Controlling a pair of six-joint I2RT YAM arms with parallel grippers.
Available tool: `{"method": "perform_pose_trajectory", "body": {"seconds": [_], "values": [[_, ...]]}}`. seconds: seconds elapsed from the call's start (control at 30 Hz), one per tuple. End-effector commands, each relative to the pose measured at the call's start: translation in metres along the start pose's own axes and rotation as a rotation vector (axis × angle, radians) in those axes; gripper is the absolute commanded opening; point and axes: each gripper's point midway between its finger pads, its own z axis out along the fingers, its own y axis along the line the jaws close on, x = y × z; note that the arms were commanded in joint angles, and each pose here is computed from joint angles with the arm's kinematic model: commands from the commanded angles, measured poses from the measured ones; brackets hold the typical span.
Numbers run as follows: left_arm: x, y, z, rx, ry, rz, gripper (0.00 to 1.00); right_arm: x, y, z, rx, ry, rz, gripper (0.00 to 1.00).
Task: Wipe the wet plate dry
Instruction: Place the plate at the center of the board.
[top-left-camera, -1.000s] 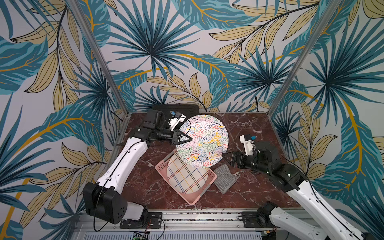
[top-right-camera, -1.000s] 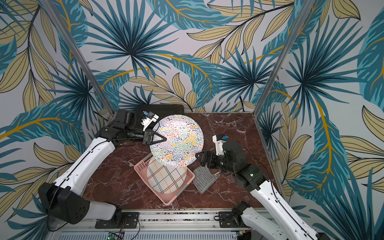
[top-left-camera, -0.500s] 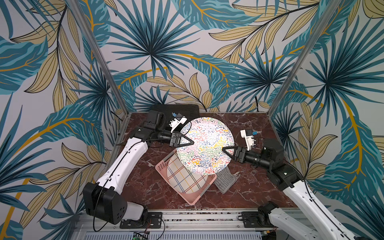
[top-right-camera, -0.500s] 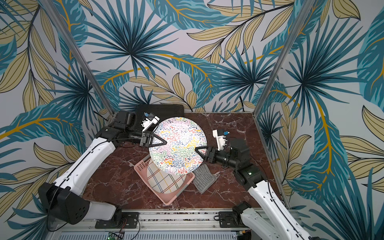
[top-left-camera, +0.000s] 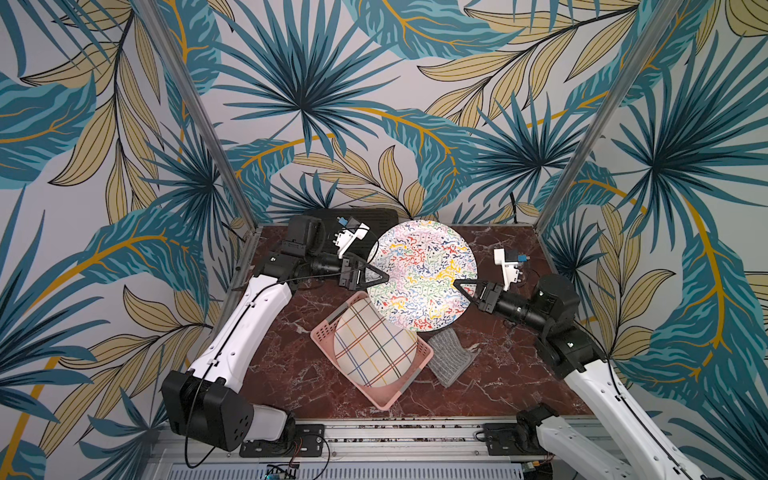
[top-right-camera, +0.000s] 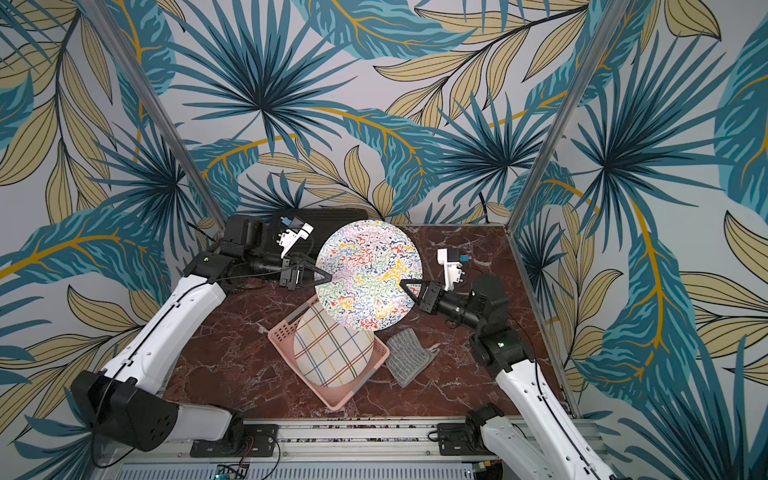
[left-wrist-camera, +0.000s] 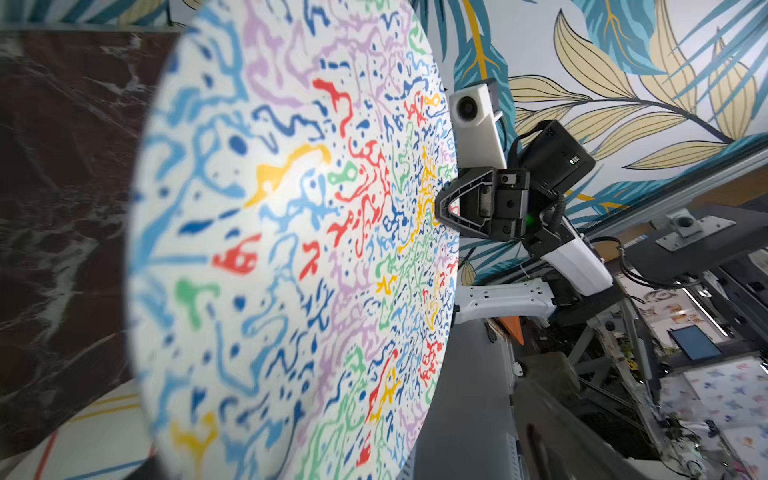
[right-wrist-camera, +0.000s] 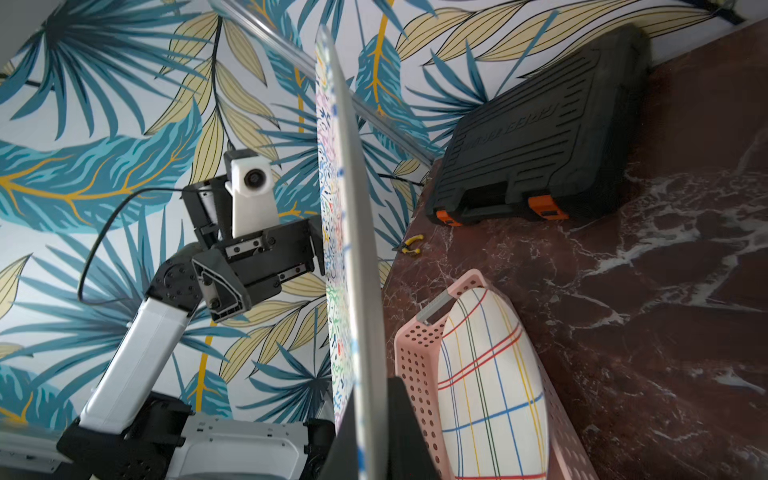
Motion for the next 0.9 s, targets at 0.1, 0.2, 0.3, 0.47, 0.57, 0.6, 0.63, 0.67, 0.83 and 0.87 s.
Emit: {"method": "perform_pose_trajectory", "body": {"seconds": [0.1, 0.2, 0.3, 0.47, 0.57, 0.6, 0.63, 0.67, 0.83, 0.87], "values": [[-0.019, 0.051, -0.055, -0.418, -0.116, 0.086, 1.0, -0.064, -0.086, -0.01, 0.281, -0.259, 0.245, 0.0], [0.0, 0.079, -0.069, -0.592, -0.074, 0.111, 1.0, -0.073, -0.135, -0.017, 0.388, -0.35, 0.369, 0.0], [0.029, 0.093, -0.07, -0.634, 0.018, 0.123, 1.0, -0.084, -0.169, -0.018, 0.419, -0.424, 0.435, 0.0], [0.075, 0.103, -0.066, -0.607, 0.168, 0.107, 1.0, -0.099, -0.222, -0.015, 0.498, -0.47, 0.452, 0.0], [0.092, 0.109, -0.063, -0.596, 0.185, 0.083, 1.0, -0.102, -0.248, -0.007, 0.513, -0.456, 0.469, 0.0], [0.096, 0.111, -0.062, -0.592, 0.181, 0.077, 1.0, -0.101, -0.261, -0.004, 0.528, -0.442, 0.489, 0.0], [0.101, 0.113, -0.06, -0.584, 0.178, 0.07, 1.0, -0.101, -0.271, -0.001, 0.533, -0.437, 0.499, 0.0], [0.105, 0.115, -0.058, -0.576, 0.174, 0.064, 1.0, -0.101, -0.282, 0.001, 0.539, -0.438, 0.509, 0.0], [0.115, 0.119, -0.054, -0.557, 0.165, 0.054, 1.0, -0.105, -0.319, 0.007, 0.592, -0.437, 0.495, 0.0], [0.117, 0.12, -0.054, -0.557, 0.163, 0.052, 1.0, -0.107, -0.325, 0.009, 0.601, -0.432, 0.49, 0.0]]}}
